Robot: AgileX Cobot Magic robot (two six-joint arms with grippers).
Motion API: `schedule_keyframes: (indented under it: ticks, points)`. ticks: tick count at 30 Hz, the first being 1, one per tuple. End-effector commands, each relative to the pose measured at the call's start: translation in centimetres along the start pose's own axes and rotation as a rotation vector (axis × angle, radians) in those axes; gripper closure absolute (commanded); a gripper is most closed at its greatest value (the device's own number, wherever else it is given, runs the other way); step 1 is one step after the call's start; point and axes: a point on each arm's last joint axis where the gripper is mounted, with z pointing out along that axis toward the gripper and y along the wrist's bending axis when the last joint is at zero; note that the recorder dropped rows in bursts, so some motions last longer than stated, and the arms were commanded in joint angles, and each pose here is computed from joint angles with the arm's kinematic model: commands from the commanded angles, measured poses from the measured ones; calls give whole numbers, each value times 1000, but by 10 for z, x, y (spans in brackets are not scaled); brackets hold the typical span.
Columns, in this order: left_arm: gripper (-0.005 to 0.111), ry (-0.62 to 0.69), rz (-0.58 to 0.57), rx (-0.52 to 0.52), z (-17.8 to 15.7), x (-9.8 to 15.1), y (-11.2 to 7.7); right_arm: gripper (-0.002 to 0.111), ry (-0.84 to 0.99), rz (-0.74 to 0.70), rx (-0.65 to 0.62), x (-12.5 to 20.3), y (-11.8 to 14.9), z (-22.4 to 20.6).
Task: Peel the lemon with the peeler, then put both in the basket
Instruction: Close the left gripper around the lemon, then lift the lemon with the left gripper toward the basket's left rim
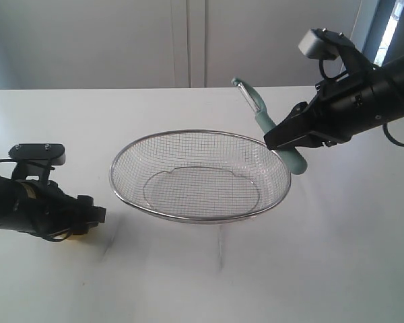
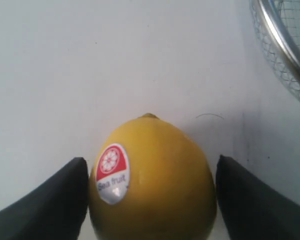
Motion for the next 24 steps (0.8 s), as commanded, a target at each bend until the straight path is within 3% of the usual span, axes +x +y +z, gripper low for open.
schedule_keyframes:
  ticks: [1, 4, 6, 8, 10, 15, 24]
  points:
    - [50, 8, 0, 2, 0, 0, -2, 108, -20, -15, 1, -4, 2, -3]
    - [65, 15, 0, 2, 0, 1, -2, 108, -20, -15, 1, -4, 2, -3]
    - [84, 51, 6, -3, 0, 4, -1, 108, -20, -15, 1, -4, 2, -3]
    - [99, 65, 87, -3, 0, 5, -1, 108, -20, -15, 1, -4, 2, -3]
    - [107, 61, 185, 2, -5, 4, -1, 108, -20, -15, 1, -4, 2, -3]
    - [107, -23, 298, 15, -28, -8, -4, 108, -20, -15, 1, -4, 2, -3]
    - [107, -226, 298, 37, -82, -26, -9, 108, -20, -15, 1, -4, 2, -3]
